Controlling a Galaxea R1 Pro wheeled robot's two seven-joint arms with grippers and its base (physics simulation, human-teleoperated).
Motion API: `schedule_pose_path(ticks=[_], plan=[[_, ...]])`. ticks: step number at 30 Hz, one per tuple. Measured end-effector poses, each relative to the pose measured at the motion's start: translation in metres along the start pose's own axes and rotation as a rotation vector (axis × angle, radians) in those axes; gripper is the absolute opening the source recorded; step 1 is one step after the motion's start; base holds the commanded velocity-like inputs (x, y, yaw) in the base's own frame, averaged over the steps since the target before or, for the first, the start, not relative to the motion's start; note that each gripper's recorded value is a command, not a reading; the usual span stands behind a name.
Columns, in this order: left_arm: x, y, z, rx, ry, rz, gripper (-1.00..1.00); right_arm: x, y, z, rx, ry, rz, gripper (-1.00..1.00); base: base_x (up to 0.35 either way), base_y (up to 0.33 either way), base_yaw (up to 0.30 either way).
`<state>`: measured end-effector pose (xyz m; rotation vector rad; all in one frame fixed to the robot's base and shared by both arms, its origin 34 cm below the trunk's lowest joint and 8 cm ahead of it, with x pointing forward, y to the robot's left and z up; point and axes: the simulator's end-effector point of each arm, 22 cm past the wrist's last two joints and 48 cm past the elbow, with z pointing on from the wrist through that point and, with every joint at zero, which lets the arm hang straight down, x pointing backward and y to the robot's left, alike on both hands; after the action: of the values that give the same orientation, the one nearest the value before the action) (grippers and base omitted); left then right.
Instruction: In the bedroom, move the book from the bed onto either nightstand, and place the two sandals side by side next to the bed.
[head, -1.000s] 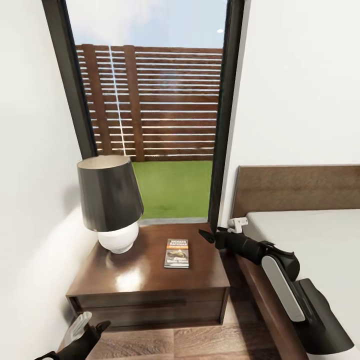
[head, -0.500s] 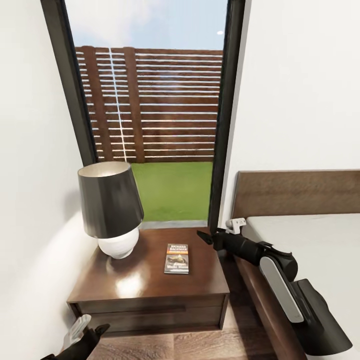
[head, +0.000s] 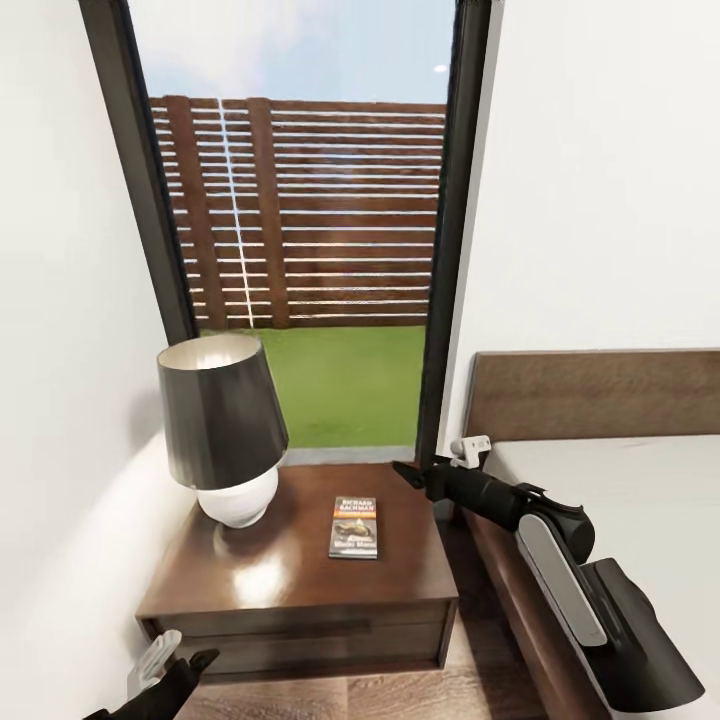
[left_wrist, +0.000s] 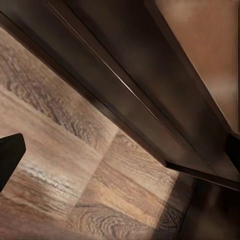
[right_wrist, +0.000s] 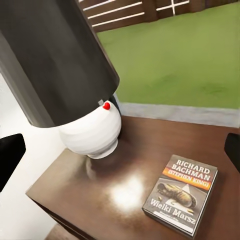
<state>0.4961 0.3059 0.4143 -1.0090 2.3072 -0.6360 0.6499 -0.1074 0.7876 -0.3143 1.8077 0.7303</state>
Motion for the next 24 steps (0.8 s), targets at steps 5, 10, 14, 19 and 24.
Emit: schedule_pose_path(ticks=[5, 10, 14, 19, 24], plan=[[-0.004, -0.008, -0.007, 0.0, 0.0, 0.0, 1.0, -0.011, 0.002, 0.0, 0.0, 0.0, 0.0, 1.0, 0.0, 0.0, 0.0], [-0.008, -0.014, -0.012, 0.0, 0.0, 0.0, 1.0, -0.02, 0.003, -0.001, 0.002, -0.003, 0.0, 1.0, 0.0, 0.0, 0.0], [-0.01, -0.013, -0.012, -0.001, -0.009, 0.001, 1.0, -0.019, 0.004, 0.0, 0.001, -0.008, 0.002, 1.0, 0.0, 0.0, 0.0], [-0.011, -0.014, -0.012, 0.001, -0.016, 0.003, 1.0, -0.005, -0.003, 0.004, 0.015, 0.023, 0.024, 1.0, 0.0, 0.0, 0.0], [-0.012, -0.015, -0.012, 0.006, -0.02, 0.006, 1.0, 0.016, -0.015, 0.006, 0.038, 0.068, 0.053, 1.0, 0.0, 0.0, 0.0]])
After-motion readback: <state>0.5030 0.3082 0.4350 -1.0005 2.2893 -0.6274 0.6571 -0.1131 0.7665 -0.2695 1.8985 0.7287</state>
